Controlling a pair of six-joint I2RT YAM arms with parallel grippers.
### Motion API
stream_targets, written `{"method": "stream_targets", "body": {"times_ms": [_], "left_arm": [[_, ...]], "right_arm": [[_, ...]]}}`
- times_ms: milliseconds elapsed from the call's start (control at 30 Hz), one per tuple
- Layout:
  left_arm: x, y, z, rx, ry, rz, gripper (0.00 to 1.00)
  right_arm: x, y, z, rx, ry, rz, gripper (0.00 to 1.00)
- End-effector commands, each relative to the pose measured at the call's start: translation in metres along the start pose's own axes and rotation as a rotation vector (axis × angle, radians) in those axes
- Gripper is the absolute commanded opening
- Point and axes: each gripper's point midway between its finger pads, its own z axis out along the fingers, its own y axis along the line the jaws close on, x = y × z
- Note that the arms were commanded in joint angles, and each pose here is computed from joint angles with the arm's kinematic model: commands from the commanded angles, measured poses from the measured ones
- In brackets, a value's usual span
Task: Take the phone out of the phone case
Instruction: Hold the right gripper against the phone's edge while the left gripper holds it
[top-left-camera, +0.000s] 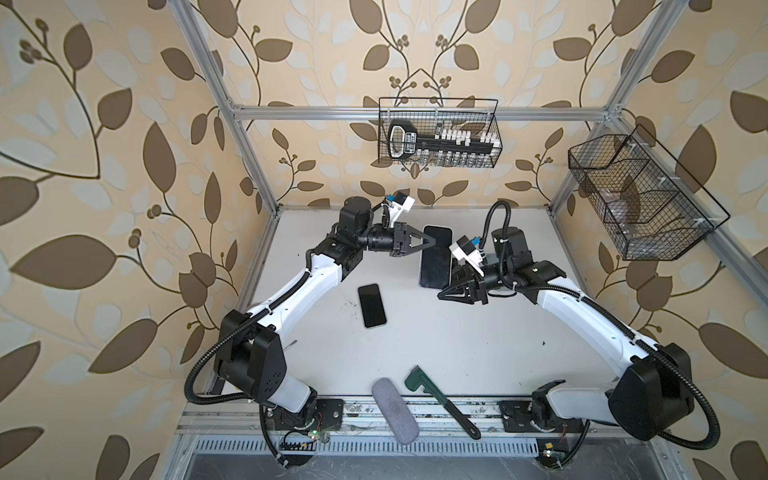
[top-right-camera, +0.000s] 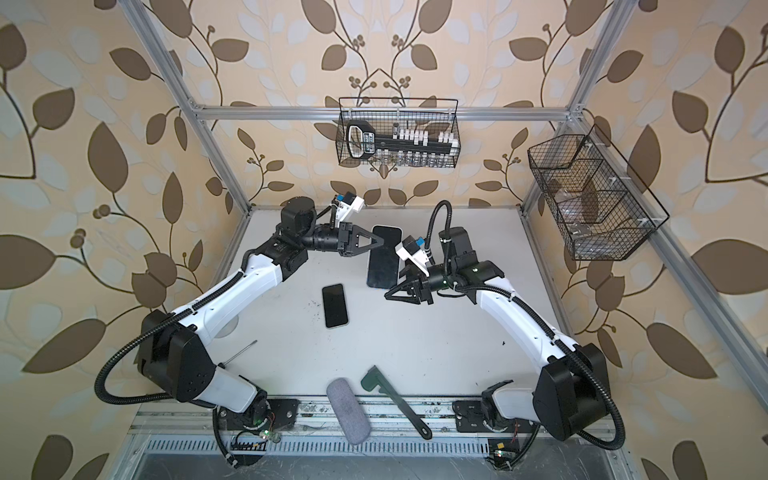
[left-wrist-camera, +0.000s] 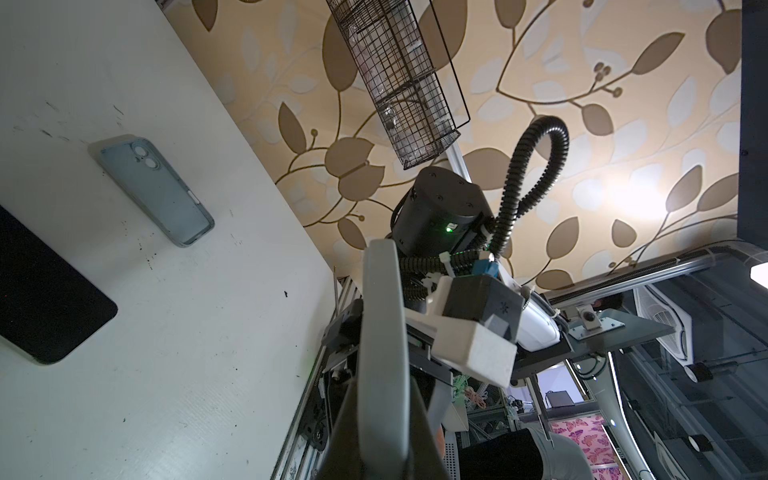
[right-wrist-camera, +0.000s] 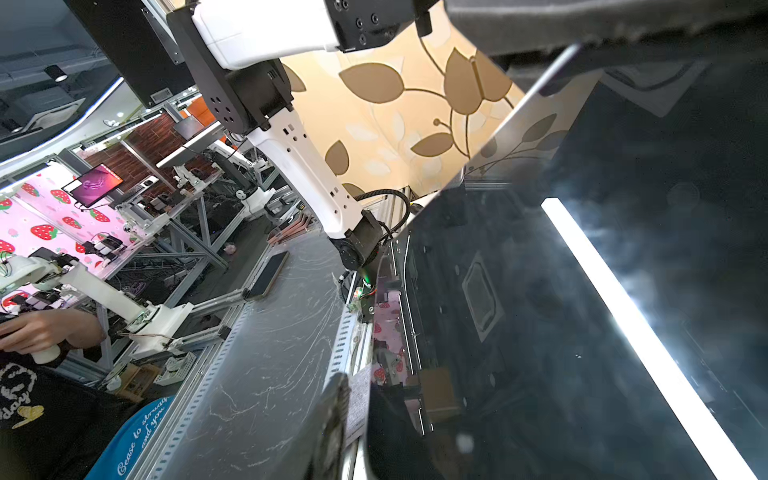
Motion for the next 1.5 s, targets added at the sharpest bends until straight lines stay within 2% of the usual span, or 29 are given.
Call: {"method": "stream_targets", "body": {"times_ms": [0,200,500,733,1267,1467], "left_arm": [[-0.008,-0.041,-0.005,0.068,-0.017,0.142,0.0],[-0.011,-0.043,-0.004,0.069,-0.023,0.144,0.0],[-0.014,-0.047,-0.004,0.075,-0.023,0.156,0.0],[-0.014,-0.045,-0.003,0.072,-0.021,0.152,0.0],[-0.021,-0.053,-0.004,0.089,-0.04,0.147,0.0],[-0.02,-0.052,-0.004,0.09,-0.043,0.143,0.0]], "right_arm": [[-0.009,0.005,0.001,-0.036,-0.007,-0.026,0.34],[-0.005,0.002,0.002,-0.037,-0.002,-0.01,0.32],[-0.002,-0.001,-0.003,-0.033,-0.013,0.004,0.35],[-0.003,0.0,-0.008,-0.044,-0.029,0.005,0.33],[0.005,0.002,-0.011,-0.062,-0.011,0.013,0.15],[0.002,0.002,-0.013,-0.058,-0.016,0.005,0.13]]}}
